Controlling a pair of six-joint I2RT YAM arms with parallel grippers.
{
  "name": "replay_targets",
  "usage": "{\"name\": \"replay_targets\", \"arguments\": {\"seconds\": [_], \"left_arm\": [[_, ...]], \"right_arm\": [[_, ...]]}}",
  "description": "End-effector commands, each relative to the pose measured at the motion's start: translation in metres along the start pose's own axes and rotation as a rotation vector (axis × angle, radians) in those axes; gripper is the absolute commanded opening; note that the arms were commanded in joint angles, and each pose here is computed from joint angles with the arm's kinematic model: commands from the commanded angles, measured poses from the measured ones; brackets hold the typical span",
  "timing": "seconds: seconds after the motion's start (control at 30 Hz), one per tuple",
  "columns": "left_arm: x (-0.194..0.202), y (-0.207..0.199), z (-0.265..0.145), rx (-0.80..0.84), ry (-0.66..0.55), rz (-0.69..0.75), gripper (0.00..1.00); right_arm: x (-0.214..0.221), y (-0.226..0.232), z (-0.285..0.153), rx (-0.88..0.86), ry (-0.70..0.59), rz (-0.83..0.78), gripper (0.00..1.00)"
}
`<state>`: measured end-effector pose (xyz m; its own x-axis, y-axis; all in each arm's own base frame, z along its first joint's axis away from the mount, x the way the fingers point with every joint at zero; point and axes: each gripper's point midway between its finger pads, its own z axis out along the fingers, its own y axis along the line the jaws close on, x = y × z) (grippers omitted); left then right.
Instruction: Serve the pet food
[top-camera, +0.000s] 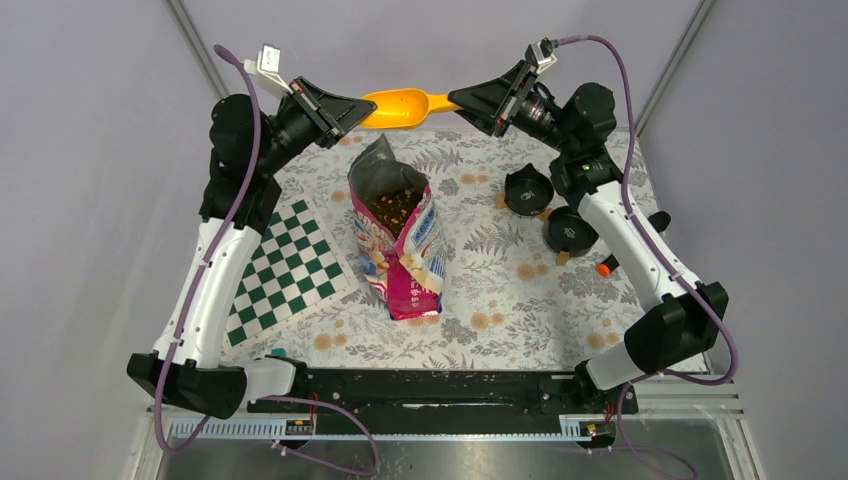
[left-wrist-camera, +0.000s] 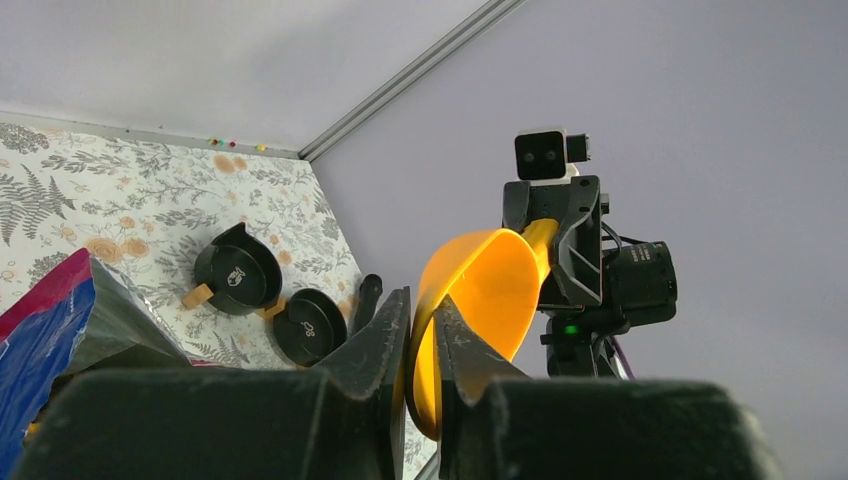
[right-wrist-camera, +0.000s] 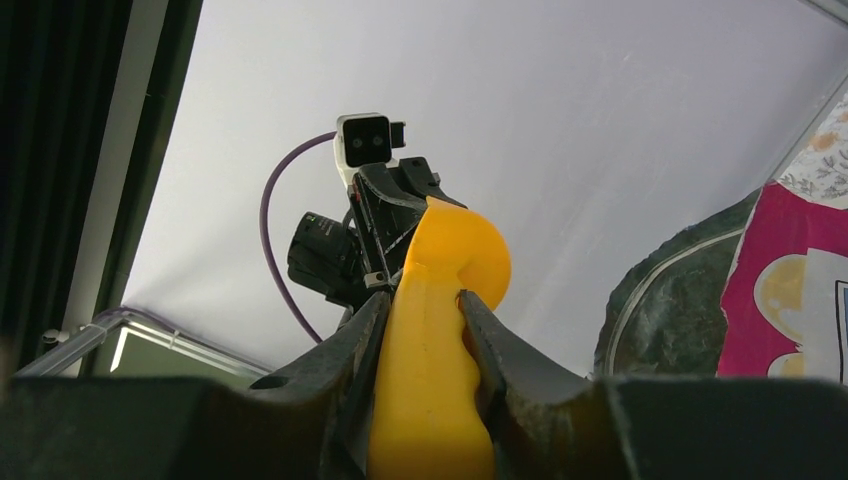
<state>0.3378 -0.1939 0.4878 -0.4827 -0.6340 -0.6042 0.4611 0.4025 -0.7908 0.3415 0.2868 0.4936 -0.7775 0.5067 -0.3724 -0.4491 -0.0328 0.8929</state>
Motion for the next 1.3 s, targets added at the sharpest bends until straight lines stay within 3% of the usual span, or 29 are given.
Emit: {"name": "replay_targets", "arguments": {"seconds": [0.0,0.03,0.07,0.17,0.23,0.4,0.5,0.73,0.97,1.03,1.13,1.17,1.27], "left_arm": [[-0.012,-0.013,-0.005,0.031,-0.054,0.044,0.00],[-0.012,-0.013,-0.005,0.029,-0.053,0.049,0.00],[-0.012,-0.012,-0.006,0.027,-0.054,0.054,0.08],[-0.014,-0.002,-0.010,-0.026,-0.074,0.103,0.46],[-0.019,0.013,-0.018,-0.119,-0.106,0.169,0.59],[-0.026,0.078,-0.053,-0.483,-0.128,0.298,0.69],[-0.014,0.101,-0.063,-0.583,-0.058,0.319,0.70],[0.042,0.118,-0.049,-0.516,0.198,0.211,0.67],[0.078,0.143,-0.039,-0.565,0.368,0.150,0.48],[0.077,0.146,-0.038,-0.578,0.365,0.153,0.38],[0.067,0.147,-0.034,-0.596,0.343,0.179,0.05],[0.062,0.146,-0.031,-0.600,0.329,0.184,0.00],[0.045,0.141,-0.017,-0.584,0.269,0.191,0.00]], "right_arm": [[0.003,0.035,-0.003,-0.086,0.006,-0.095,0.03],[0.003,0.033,-0.003,-0.080,0.007,-0.093,0.00],[0.003,0.032,-0.003,-0.074,0.008,-0.096,0.00],[0.003,0.031,-0.005,-0.043,0.007,-0.130,0.00],[0.002,0.027,-0.009,-0.003,-0.002,-0.166,0.00],[0.000,0.009,-0.021,0.148,-0.021,-0.250,0.00],[0.001,-0.003,-0.029,0.235,-0.024,-0.282,0.00],[0.005,-0.010,-0.040,0.301,-0.006,-0.324,0.00],[0.010,-0.013,-0.045,0.311,0.005,-0.320,0.00],[0.011,-0.012,-0.046,0.312,0.007,-0.322,0.00],[0.012,-0.010,-0.049,0.315,0.008,-0.334,0.00],[0.013,-0.010,-0.049,0.316,0.011,-0.339,0.00],[0.015,-0.008,-0.051,0.320,0.029,-0.350,0.00]]}}
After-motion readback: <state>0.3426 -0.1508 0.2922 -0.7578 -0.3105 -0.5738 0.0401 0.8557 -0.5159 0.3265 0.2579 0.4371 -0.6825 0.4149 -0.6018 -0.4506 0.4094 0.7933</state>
